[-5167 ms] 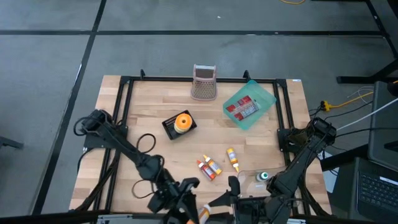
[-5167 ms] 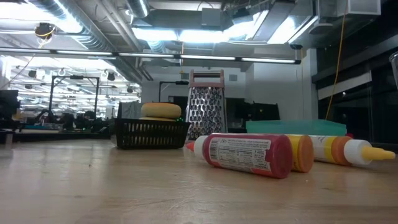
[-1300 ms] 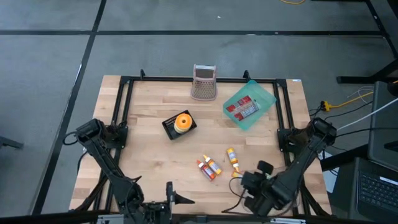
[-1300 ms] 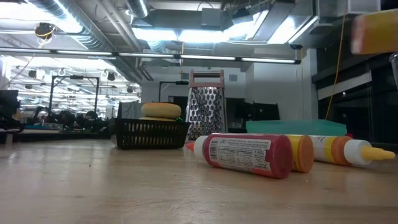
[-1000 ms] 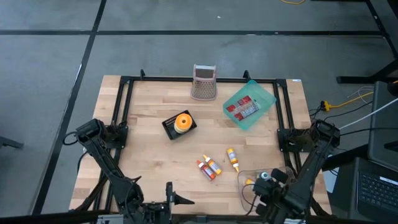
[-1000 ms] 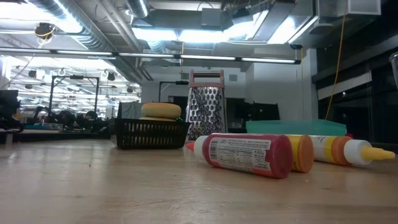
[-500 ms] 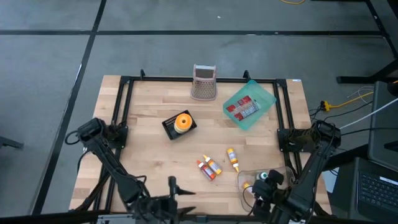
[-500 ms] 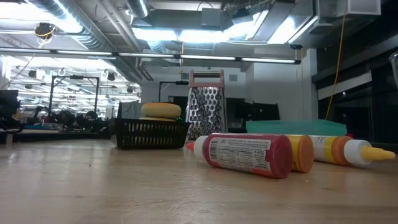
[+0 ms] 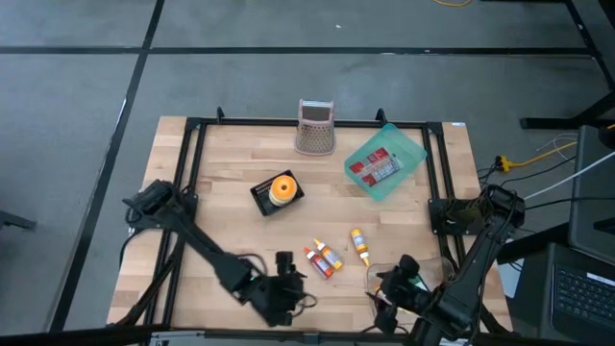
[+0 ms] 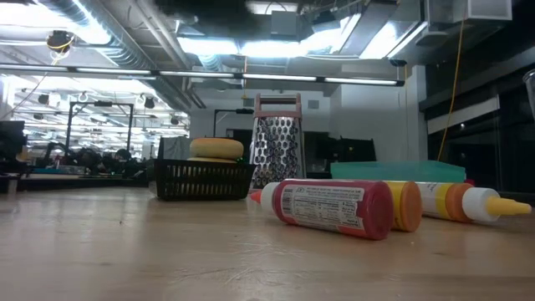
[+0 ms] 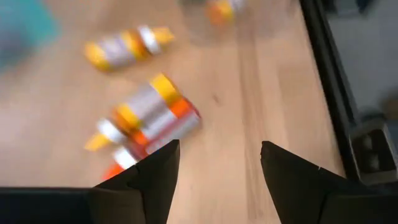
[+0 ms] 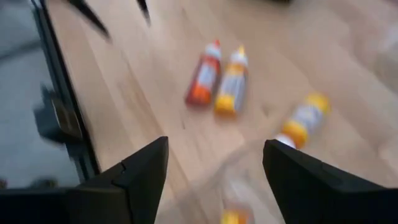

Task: Pick & Place Food Item
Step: Put the orange food coloring bottle into the transparent bin

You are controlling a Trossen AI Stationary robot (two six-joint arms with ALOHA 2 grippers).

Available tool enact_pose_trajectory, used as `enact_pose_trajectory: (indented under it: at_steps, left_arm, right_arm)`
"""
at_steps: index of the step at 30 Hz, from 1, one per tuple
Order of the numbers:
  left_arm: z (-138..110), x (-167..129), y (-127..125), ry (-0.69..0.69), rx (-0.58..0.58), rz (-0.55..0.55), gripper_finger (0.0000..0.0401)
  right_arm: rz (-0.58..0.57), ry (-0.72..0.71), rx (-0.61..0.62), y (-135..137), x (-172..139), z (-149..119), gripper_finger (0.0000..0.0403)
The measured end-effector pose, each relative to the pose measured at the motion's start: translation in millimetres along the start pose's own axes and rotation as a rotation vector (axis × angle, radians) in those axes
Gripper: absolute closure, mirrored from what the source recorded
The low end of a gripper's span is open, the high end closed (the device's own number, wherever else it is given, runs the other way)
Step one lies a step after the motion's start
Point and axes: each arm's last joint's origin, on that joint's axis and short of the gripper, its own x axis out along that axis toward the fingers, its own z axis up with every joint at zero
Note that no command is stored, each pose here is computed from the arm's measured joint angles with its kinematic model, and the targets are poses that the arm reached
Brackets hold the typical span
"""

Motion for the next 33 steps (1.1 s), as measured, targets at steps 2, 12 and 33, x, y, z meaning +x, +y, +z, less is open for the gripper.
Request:
enact_pose_trajectory:
  at_steps: [2, 12, 33]
  left_arm:
    - [-2.6, 14.2, 8.1, 0.091, 0.024, -0.061, 0.0182]
    - [-4.9, 43.9, 55.9, 0.297, 0.17, -0.016, 0.0182]
    - [-14.9, 90.8, 105.9, 0.477, 0.307, -0.106, 0.0196]
  right_arm:
    - [0.012, -0.068, -0.005, 2.8, 3.0, 5.5, 0.0145]
    - [0.027, -0.137, -0.093, 8.7, 15.0, 21.8, 0.0144]
    - [0.02, -0.12, -0.139, 7.2, 21.2, 19.2, 0.0144]
